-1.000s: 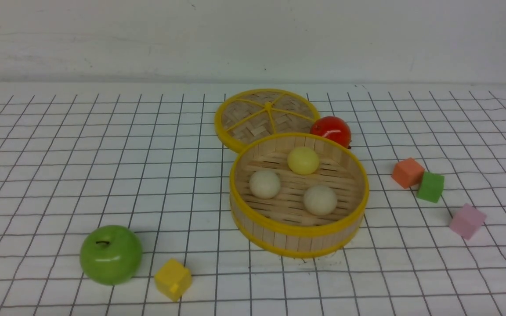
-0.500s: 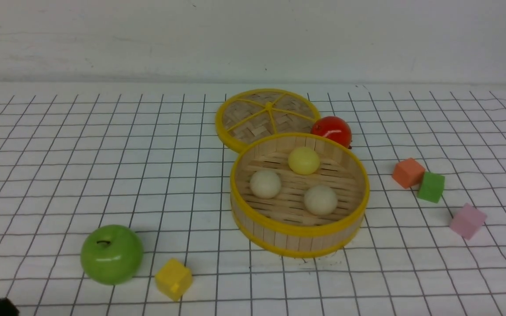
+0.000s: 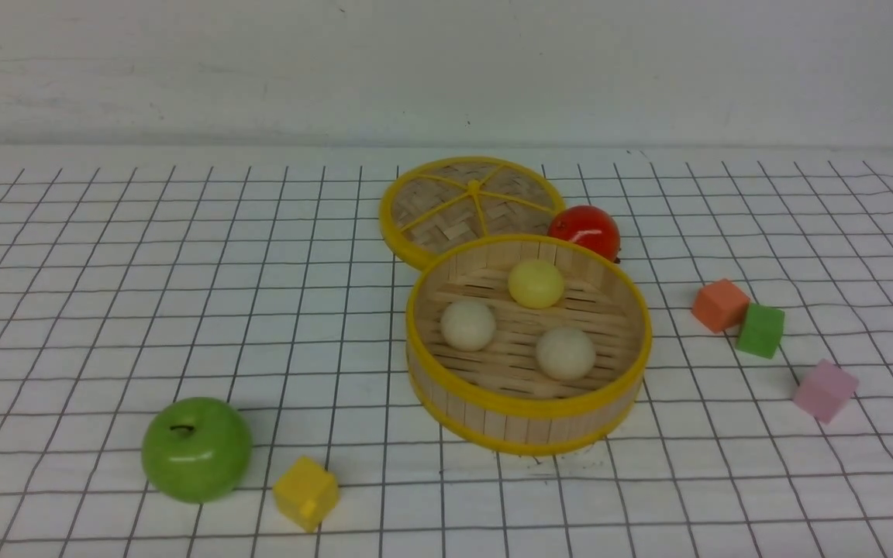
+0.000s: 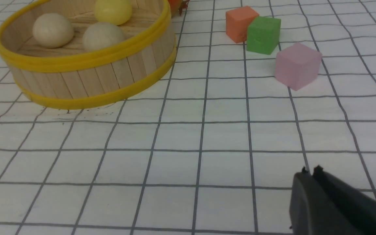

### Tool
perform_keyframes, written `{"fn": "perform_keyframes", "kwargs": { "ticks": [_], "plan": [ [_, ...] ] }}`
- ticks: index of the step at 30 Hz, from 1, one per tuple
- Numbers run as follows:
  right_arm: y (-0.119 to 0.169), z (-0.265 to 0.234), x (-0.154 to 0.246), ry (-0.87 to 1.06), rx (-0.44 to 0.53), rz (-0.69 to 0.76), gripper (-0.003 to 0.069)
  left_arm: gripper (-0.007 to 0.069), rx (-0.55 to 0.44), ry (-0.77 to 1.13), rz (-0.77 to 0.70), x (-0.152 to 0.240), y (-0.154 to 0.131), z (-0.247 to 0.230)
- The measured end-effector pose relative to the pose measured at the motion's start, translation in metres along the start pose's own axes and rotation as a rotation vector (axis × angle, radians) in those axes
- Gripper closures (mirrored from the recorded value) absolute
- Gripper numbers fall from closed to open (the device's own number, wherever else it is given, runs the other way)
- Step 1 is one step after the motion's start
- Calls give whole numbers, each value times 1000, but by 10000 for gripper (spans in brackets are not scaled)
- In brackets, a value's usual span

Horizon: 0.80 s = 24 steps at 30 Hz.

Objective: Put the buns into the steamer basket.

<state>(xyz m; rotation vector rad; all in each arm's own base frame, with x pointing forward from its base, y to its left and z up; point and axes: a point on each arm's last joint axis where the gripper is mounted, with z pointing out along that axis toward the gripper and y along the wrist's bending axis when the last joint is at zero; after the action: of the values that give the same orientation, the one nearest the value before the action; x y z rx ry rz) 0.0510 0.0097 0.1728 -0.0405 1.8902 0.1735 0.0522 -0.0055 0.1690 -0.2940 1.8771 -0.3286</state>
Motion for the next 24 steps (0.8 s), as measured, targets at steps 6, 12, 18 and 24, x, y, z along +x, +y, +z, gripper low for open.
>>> {"fn": "perform_keyframes", "kwargs": {
  "ticks": [6,12,18,24],
  "plan": [
    [0,0,0,0,0,1,655,638,1,-2,0,0,0,0],
    [0,0,0,0,0,1,647,638,2,-7,0,-1,0,0],
    [0,0,0,0,0,1,638,638,2,-7,0,-1,0,0],
    [0,0,0,0,0,1,631,638,2,-7,0,-1,0,0]
  ]
}}
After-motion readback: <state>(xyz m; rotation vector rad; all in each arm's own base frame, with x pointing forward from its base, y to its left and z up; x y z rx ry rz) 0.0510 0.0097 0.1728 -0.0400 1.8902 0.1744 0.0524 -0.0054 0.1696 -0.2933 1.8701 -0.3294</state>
